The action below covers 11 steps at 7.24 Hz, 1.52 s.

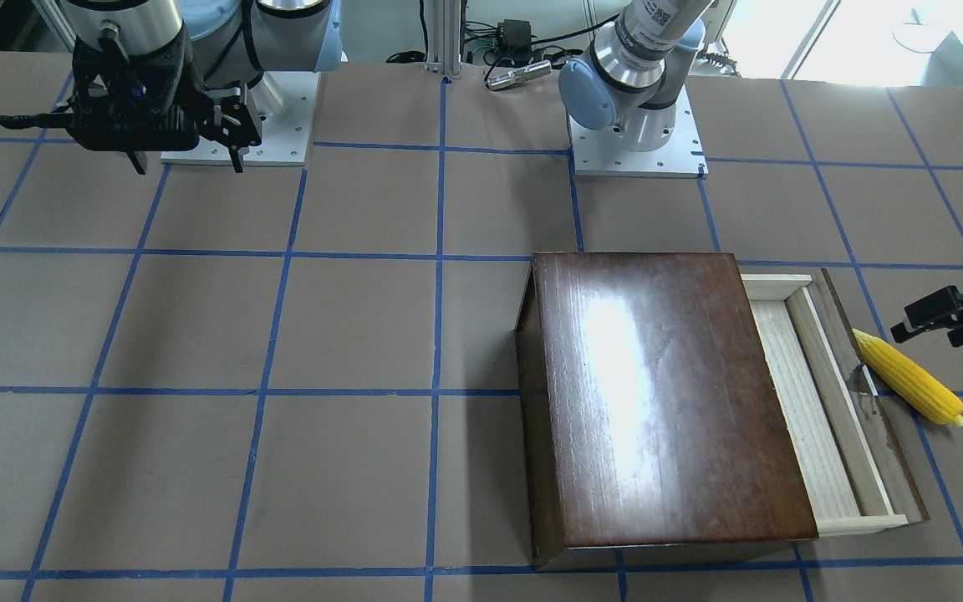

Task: Open drawer and put corn inside
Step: 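Grasp the yellow corn cob with the left gripper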

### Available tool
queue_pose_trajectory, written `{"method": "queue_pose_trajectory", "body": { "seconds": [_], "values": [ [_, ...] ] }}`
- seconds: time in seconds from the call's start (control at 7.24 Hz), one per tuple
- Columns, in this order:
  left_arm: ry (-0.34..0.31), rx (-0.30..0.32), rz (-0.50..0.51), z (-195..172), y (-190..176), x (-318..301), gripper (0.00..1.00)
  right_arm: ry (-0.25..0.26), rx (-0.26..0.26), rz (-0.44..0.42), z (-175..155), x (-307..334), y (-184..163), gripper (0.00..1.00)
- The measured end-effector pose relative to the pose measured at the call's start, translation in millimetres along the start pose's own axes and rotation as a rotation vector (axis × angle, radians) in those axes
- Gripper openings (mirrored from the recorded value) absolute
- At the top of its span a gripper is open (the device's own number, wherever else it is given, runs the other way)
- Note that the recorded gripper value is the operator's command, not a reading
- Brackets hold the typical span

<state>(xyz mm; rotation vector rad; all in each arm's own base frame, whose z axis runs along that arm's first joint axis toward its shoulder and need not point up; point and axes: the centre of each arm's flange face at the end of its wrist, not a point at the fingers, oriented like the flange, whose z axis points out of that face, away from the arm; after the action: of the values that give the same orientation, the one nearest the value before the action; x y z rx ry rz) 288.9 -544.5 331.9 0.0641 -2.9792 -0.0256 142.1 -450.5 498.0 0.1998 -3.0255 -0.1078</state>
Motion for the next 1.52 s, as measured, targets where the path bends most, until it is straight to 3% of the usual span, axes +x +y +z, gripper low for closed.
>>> {"method": "queue_pose_trajectory", "body": {
  "seconds": [0.14,0.55,0.69,1.11,1.52],
  "values": [
    [-0.008,0.011,-0.029,4.7,5.2,-23.3,1.00,0.000,0.000,0.000,0.0,0.0,0.0,1.00],
    [-0.157,0.034,-0.063,44.8,-2.4,-81.1,0.98,0.000,0.000,0.000,0.1,0.0,-0.1,1.00],
    [-0.171,0.032,-0.068,61.9,-7.4,-90.1,0.86,0.000,0.000,0.000,0.1,0.0,-0.1,1.00],
    [-0.142,0.025,-0.100,105.7,-17.6,-101.1,0.97,0.000,0.000,0.000,-0.2,0.0,0.1,1.00],
    [-0.126,0.024,-0.125,120.6,-22.4,-103.0,1.00,0.000,0.000,0.000,-0.1,0.0,0.1,1.00]
  ]
}}
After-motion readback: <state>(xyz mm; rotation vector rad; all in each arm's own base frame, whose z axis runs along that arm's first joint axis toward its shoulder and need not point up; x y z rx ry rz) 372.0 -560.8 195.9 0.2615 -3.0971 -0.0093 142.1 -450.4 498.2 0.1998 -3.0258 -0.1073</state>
